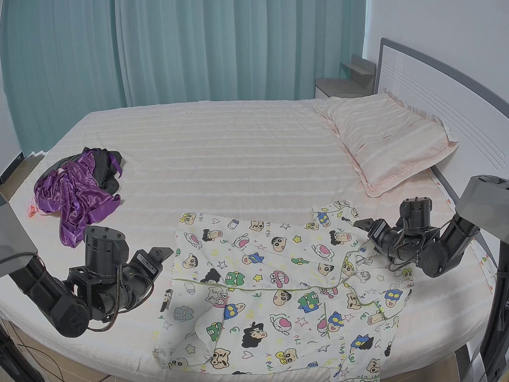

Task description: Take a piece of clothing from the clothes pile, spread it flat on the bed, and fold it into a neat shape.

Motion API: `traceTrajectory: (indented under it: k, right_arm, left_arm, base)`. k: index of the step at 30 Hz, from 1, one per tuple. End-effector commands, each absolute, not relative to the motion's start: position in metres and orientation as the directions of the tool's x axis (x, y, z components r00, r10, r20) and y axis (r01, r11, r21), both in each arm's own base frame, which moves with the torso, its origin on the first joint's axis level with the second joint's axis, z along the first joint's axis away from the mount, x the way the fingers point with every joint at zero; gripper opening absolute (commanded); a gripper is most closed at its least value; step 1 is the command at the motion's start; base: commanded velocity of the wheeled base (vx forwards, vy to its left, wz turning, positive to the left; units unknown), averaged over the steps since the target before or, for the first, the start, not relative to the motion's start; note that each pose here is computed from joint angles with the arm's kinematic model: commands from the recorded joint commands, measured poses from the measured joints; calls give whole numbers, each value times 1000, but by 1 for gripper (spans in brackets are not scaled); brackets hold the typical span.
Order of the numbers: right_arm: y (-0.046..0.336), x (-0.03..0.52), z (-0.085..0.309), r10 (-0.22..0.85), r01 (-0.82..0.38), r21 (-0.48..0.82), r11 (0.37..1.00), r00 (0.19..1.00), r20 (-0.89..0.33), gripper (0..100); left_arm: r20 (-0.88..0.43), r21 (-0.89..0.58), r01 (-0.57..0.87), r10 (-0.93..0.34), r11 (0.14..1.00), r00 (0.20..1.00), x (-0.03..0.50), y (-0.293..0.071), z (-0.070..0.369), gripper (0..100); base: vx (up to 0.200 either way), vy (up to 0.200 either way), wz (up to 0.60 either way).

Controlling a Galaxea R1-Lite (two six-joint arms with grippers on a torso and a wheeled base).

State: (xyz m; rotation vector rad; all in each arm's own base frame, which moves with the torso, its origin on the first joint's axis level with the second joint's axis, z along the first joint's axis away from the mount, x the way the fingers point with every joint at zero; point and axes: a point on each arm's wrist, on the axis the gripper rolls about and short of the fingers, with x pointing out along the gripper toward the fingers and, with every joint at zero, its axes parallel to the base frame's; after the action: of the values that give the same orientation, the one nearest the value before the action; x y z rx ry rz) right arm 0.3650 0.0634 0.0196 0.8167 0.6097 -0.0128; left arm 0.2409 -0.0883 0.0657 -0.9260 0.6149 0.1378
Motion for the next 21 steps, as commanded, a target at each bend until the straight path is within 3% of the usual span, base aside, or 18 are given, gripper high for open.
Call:
traceTrajectory:
  k: [1, 15, 21]
  right_arm:
    - [48, 394, -4, 174, 286, 673, 682, 830, -530, 100]
    - [42, 429, -37, 143, 361, 636, 682, 787, -600, 100]
    - [42, 419, -10, 146, 339, 654, 676, 808, -571, 100]
  left_arm:
    - [-555, -704, -370, -145, 606, 819, 242, -89, 64, 100]
    - [-567, -695, -380, -140, 610, 812, 243, -89, 60, 100]
    - [-560, -701, -374, -143, 607, 816, 242, -89, 63, 100]
  base:
    - [0, 0, 0]
    - [0, 0, 0]
    - [0, 0, 0]
